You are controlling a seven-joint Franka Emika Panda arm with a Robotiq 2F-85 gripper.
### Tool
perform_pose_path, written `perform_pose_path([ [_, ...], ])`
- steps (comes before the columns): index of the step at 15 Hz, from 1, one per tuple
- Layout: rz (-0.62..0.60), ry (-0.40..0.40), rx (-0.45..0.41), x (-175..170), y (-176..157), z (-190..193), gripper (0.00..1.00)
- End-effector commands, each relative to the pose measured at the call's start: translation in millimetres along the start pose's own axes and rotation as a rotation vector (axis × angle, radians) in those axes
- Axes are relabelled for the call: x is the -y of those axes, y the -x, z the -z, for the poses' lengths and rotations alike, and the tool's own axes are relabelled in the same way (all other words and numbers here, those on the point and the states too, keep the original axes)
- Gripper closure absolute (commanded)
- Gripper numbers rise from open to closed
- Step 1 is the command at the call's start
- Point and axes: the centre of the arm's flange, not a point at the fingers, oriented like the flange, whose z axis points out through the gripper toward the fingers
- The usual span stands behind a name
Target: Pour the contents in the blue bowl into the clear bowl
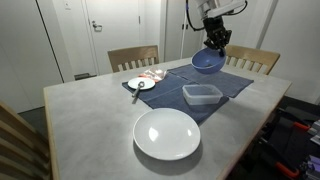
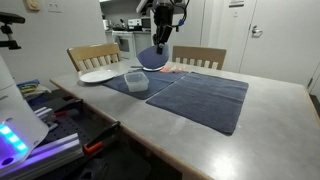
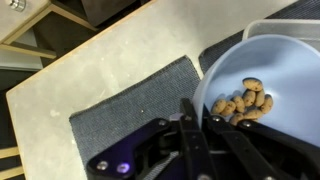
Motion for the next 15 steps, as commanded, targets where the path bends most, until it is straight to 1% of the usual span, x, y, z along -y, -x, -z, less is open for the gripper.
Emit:
perform_pose_path([
  [1,0.04,0.099,0.031,18.8,23.7,3.3,0.98],
  [4,0.05,0.139,0.049,38.6,35.0,-0.3,0.98],
  [7,0.034,0.145,0.067,58.1,34.4,-8.8,0.98],
  [10,0.012,0.157,0.08,70.4,32.8,-16.7,0.98],
  [15,-0.015,0.199,0.096,90.2,30.1,-27.5,0.98],
])
